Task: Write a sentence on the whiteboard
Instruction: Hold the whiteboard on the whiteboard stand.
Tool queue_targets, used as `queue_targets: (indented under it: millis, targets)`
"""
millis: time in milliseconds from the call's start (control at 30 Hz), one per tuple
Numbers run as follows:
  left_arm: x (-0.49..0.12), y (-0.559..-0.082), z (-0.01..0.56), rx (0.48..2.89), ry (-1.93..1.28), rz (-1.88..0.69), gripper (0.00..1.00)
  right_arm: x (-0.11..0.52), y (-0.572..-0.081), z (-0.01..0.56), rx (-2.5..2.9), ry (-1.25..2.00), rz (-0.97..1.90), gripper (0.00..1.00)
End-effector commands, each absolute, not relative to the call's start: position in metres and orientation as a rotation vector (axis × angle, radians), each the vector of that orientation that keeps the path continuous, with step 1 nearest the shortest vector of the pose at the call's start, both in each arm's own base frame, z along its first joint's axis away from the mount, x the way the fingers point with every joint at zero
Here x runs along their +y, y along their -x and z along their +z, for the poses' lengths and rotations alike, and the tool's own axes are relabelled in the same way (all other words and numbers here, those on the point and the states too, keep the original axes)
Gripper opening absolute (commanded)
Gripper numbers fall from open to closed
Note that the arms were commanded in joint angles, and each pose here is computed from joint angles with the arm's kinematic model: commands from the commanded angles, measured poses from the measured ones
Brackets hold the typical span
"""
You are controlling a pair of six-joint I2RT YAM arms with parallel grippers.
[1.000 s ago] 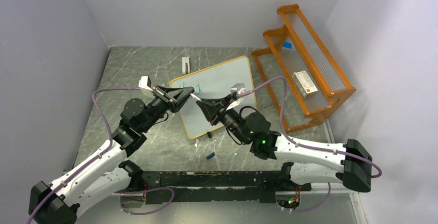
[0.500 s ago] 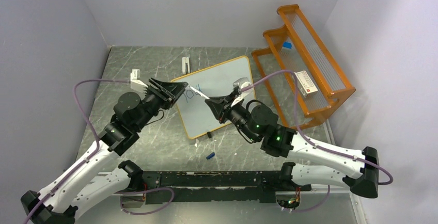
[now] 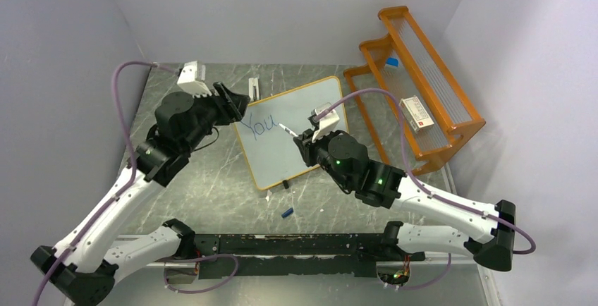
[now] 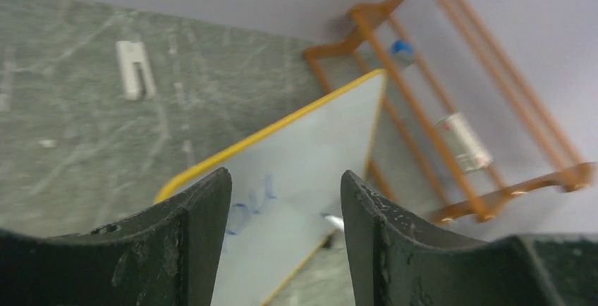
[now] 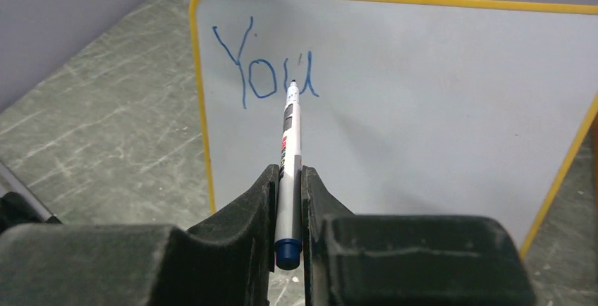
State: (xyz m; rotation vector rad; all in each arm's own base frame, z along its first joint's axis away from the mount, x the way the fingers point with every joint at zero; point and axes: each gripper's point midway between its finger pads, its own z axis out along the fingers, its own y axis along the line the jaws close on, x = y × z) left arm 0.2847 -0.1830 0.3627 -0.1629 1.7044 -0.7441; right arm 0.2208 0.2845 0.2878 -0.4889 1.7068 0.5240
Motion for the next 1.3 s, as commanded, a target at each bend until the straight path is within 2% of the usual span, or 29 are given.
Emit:
queue_targets:
  millis: [0, 133, 333, 500, 867, 1267]
  targets:
    - [-0.164, -0.307, 0.335, 1.804, -0.077, -0.577, 0.62, 0.276, -0.229, 0.294, 1.698, 0.484, 0.444, 0.00]
    - [-0.135, -0.331, 0.318, 1.821, -0.127, -0.679, 0.62, 0.277, -0.231, 0.295, 1.685, 0.491, 0.435, 0.00]
    - [-0.155, -0.328, 0.298, 1.802, -0.340, -0.980, 0.61, 0.279, -0.233, 0.292, 1.681, 0.492, 0.429, 0.00]
    - [-0.160, -0.328, 0.292, 1.770, -0.409, -1.073, 0.60, 0.281, -0.234, 0.294, 1.667, 0.493, 0.429, 0.00]
    - [-0.167, -0.333, 0.262, 1.833, -0.514, -1.140, 0.51, 0.285, -0.240, 0.299, 1.635, 0.470, 0.421, 0.00]
    - [-0.170, -0.330, 0.247, 1.845, -0.555, -1.190, 0.26, 0.293, -0.253, 0.294, 1.620, 0.462, 0.362, 0.00]
